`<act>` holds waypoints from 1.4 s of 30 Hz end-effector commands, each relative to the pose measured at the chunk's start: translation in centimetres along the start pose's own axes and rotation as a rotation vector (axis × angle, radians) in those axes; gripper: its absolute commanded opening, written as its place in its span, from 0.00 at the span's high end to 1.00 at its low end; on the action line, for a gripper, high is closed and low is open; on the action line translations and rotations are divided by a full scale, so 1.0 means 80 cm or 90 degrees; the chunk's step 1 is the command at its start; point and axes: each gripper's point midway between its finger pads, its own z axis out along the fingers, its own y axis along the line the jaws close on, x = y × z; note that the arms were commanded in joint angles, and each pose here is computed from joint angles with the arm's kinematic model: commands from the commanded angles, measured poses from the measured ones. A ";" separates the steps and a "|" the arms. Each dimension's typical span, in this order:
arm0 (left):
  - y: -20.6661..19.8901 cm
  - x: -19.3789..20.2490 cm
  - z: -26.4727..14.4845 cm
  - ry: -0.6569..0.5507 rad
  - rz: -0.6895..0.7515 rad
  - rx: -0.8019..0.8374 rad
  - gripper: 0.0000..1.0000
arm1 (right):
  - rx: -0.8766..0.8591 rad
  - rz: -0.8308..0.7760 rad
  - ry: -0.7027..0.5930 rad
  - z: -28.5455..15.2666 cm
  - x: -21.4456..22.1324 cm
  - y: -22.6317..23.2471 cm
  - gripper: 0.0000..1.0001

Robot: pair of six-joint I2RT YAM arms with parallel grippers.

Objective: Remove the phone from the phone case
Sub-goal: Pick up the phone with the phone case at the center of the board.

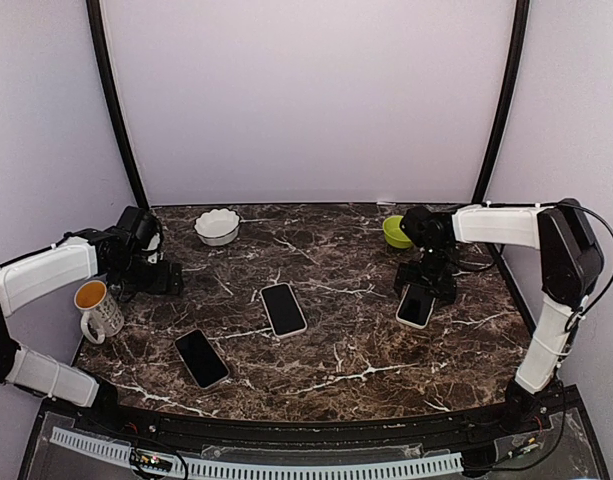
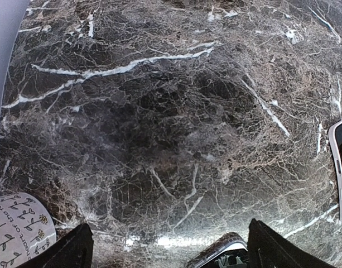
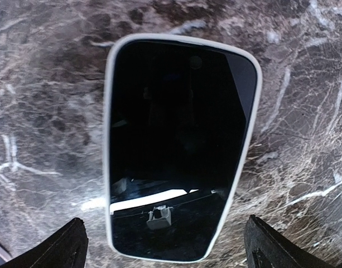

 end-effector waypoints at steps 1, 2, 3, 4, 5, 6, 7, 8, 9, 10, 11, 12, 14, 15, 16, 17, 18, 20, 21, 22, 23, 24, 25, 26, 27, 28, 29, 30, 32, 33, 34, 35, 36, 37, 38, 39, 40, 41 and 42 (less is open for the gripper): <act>0.001 -0.010 -0.014 -0.040 0.009 0.003 0.01 | 0.056 -0.026 0.001 0.025 0.006 -0.024 0.01; 0.004 -0.009 -0.014 -0.039 0.009 -0.005 0.01 | 0.063 -0.037 0.005 0.030 0.007 -0.027 0.01; 0.006 -0.007 -0.015 -0.032 0.008 -0.012 0.01 | 0.066 -0.049 0.006 0.035 0.007 -0.027 0.01; 0.009 -0.006 -0.015 -0.032 0.003 -0.021 0.01 | 0.066 -0.058 0.007 0.040 0.007 -0.026 0.01; 0.011 -0.005 -0.016 -0.030 0.002 -0.026 0.01 | 0.060 -0.067 0.006 0.044 0.006 -0.023 0.01; 0.015 -0.007 -0.019 -0.037 -0.003 -0.036 0.01 | 0.051 -0.079 0.007 0.049 0.005 -0.018 0.01; 0.019 -0.008 -0.021 -0.041 -0.005 -0.048 0.01 | 0.042 -0.089 0.006 0.053 0.003 -0.013 0.02; 0.021 -0.009 -0.025 -0.049 -0.012 -0.050 0.01 | 0.034 -0.100 0.002 0.055 0.001 -0.009 0.02; 0.023 -0.013 -0.029 -0.065 -0.013 -0.054 0.01 | 0.027 -0.113 -0.002 0.056 -0.001 -0.006 0.01; 0.024 -0.012 -0.029 -0.071 -0.011 -0.053 0.01 | 0.022 -0.124 -0.008 0.057 -0.003 -0.004 0.01; 0.023 -0.017 -0.031 -0.085 -0.008 -0.049 0.01 | 0.021 -0.133 -0.017 0.057 -0.006 -0.004 0.01; 0.022 -0.018 -0.031 -0.089 -0.004 -0.047 0.01 | 0.025 -0.141 -0.030 0.054 -0.010 -0.006 0.01; 0.020 -0.023 -0.031 -0.096 0.008 -0.043 0.01 | 0.024 -0.157 -0.047 0.045 -0.013 -0.007 0.01; 0.020 -0.024 -0.030 -0.096 0.014 -0.047 0.01 | 0.023 -0.167 -0.054 0.038 -0.013 -0.010 0.01; 0.021 -0.024 -0.029 -0.096 0.015 -0.051 0.01 | 0.024 -0.173 -0.063 0.031 -0.014 -0.013 0.01; 0.023 -0.023 -0.029 -0.094 0.014 -0.055 0.01 | 0.027 -0.178 -0.072 0.023 -0.014 -0.016 0.01; 0.023 -0.022 -0.028 -0.093 0.014 -0.056 0.01 | 0.030 -0.179 -0.080 0.017 -0.015 -0.020 0.01; 0.023 -0.022 -0.028 -0.095 0.009 -0.056 0.01 | 0.023 -0.183 -0.087 0.012 -0.014 -0.020 0.01; 0.023 -0.022 -0.028 -0.095 0.008 -0.056 0.01 | 0.019 -0.183 -0.083 0.014 -0.014 -0.018 0.01; 0.023 -0.022 -0.028 -0.094 0.009 -0.057 0.01 | 0.019 -0.183 -0.076 0.017 -0.014 -0.016 0.01; 0.023 -0.022 -0.029 -0.095 0.009 -0.057 0.01 | 0.023 -0.184 -0.067 0.021 -0.014 -0.014 0.01; 0.023 -0.022 -0.029 -0.093 0.009 -0.057 0.01 | 0.030 -0.186 -0.057 0.026 -0.014 -0.013 0.01; 0.023 -0.022 -0.029 -0.094 0.009 -0.055 0.01 | 0.034 -0.184 -0.051 0.029 -0.016 -0.010 0.02; 0.022 -0.021 -0.029 -0.092 0.010 -0.052 0.01 | 0.044 -0.180 -0.042 0.033 -0.015 -0.011 0.01; 0.021 -0.022 -0.030 -0.094 0.010 -0.049 0.01 | 0.051 -0.175 -0.036 0.037 -0.015 -0.012 0.01; 0.019 -0.021 -0.031 -0.093 0.010 -0.043 0.01 | 0.053 -0.170 -0.032 0.040 -0.014 -0.013 0.02; 0.019 -0.022 -0.033 -0.095 0.011 -0.041 0.01 | 0.052 -0.163 -0.028 0.044 -0.011 -0.013 0.01; 0.018 -0.023 -0.034 -0.097 0.012 -0.038 0.01 | 0.054 -0.156 -0.024 0.048 -0.009 -0.015 0.01; 0.018 -0.025 -0.039 -0.105 0.012 -0.037 0.01 | 0.060 -0.142 -0.018 0.055 -0.004 -0.020 0.01; 0.018 -0.026 -0.042 -0.111 0.011 -0.034 0.01 | 0.058 -0.136 -0.015 0.058 -0.001 -0.020 0.01; 0.016 -0.027 -0.046 -0.117 0.009 -0.026 0.01 | 0.057 -0.129 -0.010 0.062 0.001 -0.021 0.02; 0.015 -0.028 -0.047 -0.120 0.010 -0.021 0.01 | 0.058 -0.127 -0.004 0.066 0.003 -0.021 0.04; 0.012 -0.030 -0.050 -0.127 0.012 -0.011 0.01 | 0.057 -0.130 0.003 0.070 0.005 -0.020 0.08; 0.010 -0.030 -0.051 -0.129 0.014 -0.006 0.01 | 0.057 -0.133 0.008 0.073 0.007 -0.019 0.12; 0.007 -0.031 -0.053 -0.134 0.019 0.004 0.01 | 0.058 -0.136 0.009 0.074 0.007 -0.019 0.17; 0.005 -0.031 -0.053 -0.134 0.021 0.010 0.01 | 0.056 -0.142 0.009 0.075 0.006 -0.017 0.23; 0.001 -0.031 -0.054 -0.133 0.027 0.022 0.01 | 0.050 -0.149 0.007 0.074 0.006 -0.015 0.28; -0.004 -0.031 -0.055 -0.132 0.029 0.036 0.01 | 0.044 -0.158 0.004 0.072 0.005 -0.012 0.33; -0.007 -0.031 -0.056 -0.133 0.031 0.045 0.01 | 0.034 -0.165 -0.002 0.067 0.003 -0.008 0.38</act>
